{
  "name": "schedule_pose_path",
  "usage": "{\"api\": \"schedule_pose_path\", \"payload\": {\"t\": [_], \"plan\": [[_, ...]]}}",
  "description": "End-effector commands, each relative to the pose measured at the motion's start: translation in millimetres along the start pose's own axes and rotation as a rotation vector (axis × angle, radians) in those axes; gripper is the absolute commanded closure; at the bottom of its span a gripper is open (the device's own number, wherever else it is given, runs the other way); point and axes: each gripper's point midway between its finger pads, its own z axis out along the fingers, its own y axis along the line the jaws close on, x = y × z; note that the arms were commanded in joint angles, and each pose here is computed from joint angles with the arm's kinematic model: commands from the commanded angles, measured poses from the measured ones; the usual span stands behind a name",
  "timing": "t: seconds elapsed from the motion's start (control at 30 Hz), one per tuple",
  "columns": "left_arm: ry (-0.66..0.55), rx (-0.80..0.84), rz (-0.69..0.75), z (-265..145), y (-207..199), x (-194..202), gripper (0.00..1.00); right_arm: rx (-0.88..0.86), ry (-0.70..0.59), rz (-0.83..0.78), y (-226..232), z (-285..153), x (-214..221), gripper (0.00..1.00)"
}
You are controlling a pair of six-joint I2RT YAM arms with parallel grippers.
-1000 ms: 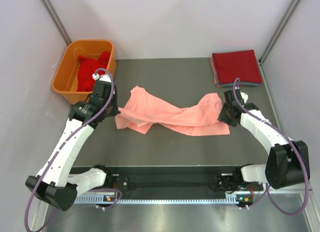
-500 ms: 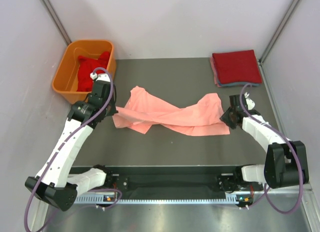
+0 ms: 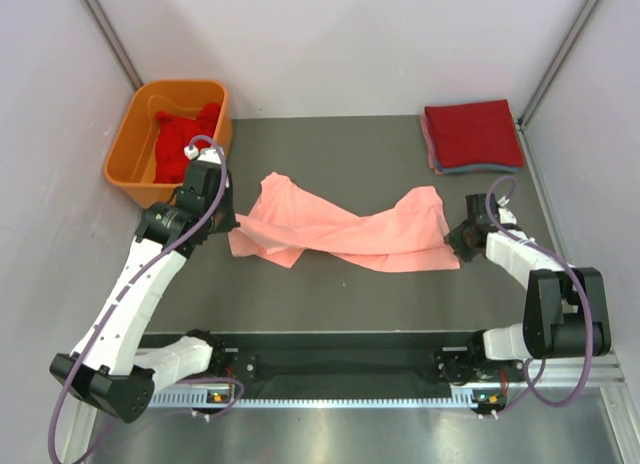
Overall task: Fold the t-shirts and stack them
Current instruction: Flatten the tshirt out
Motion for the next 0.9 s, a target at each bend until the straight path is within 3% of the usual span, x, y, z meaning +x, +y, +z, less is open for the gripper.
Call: {"api": "schedule_pose_path", "payload": {"t": [0.0,0.27,0.5,0.87], "plan": [[-0.043,0.017,-0.022,-4.0,-1.0,-7.3,1.0,-0.046,-0.046,0.048,9.8,0.7,-16.5,0.63],[-0.044,-0.006,-0.02,-3.3,2.7,-7.7,1.0,-0.078,-0.037,0.06,15.4,-2.9,-18.5,0.66],[-0.081,-0.151,-0.005,-7.9,28.9,-17.5,1.0,-0.104,-0.045,0.072,16.1,-18.1,-20.7,0.63],[-0.068,-0.081,-0.017,-6.3,15.4,-16.5,1.0,-0.075,-0.068,0.163,7.8,-15.6,-30.9,0.61]]}}
